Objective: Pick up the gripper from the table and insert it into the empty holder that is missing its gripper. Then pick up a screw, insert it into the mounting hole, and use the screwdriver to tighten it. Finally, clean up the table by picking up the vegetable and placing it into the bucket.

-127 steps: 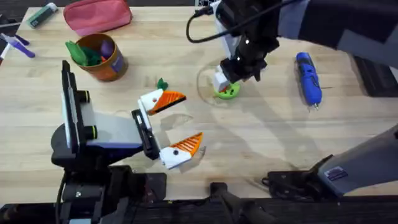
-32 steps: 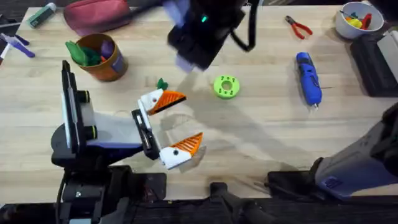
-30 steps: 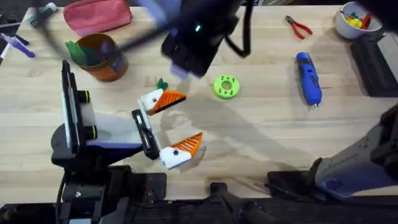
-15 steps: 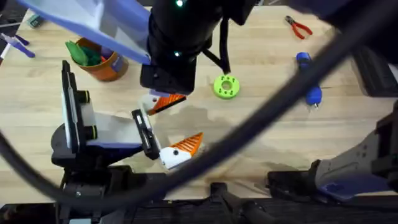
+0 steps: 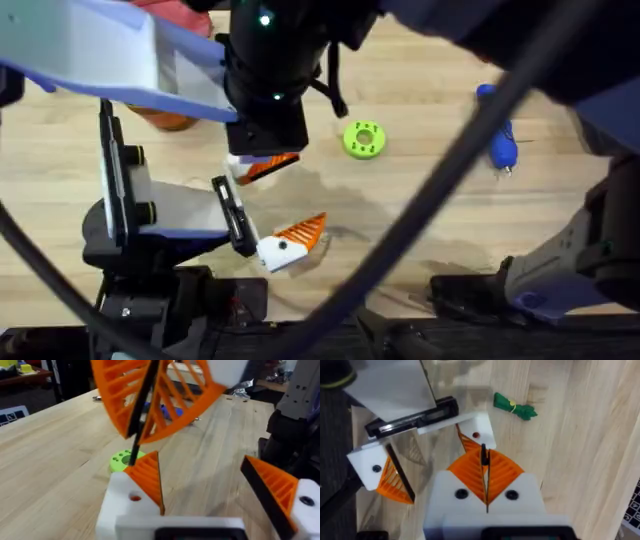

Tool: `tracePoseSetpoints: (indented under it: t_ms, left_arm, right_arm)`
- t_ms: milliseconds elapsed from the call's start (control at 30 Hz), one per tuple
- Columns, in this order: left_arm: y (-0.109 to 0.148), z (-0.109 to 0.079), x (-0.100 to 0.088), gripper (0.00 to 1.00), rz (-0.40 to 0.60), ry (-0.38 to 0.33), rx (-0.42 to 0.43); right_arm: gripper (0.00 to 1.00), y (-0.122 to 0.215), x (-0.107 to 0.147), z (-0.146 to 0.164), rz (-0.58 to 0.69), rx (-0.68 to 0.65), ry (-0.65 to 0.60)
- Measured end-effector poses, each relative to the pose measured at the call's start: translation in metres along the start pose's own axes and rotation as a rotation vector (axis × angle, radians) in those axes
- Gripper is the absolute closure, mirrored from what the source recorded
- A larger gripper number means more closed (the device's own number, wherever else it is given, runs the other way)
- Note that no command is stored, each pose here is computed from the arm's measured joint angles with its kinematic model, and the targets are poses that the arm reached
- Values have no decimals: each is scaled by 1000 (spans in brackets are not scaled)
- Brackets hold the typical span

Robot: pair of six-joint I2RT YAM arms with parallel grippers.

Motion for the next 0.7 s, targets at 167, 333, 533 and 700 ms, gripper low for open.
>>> tracePoseSetpoints:
  t_ms: [167,333,533,700]
  left_arm:
    - [0,0,0,16,0,0,0]
    - [0,0,0,15,0,0,0]
    - [0,0,0,16,0,0,0]
    - [0,0,0,15,0,0,0]
  right_arm:
    - [995,-10,-3,-3,6,-2,19]
    - [995,-14,-5,1,15,-16,44]
    - [995,-14,-2,6,35,-40,50]
    - [995,-14,-2,6,36,-41,50]
Point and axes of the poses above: each hand's point on the last joint's axis, 136 mm out from that joint toward the fingers, its own y axis back along the fingers, its own z axis along the line the jaws close on, x = y × z, the point moved 5 cm from there along y, back along the fingers, and after that the axes turned 10 degrees about y, right-handed, at the moved point
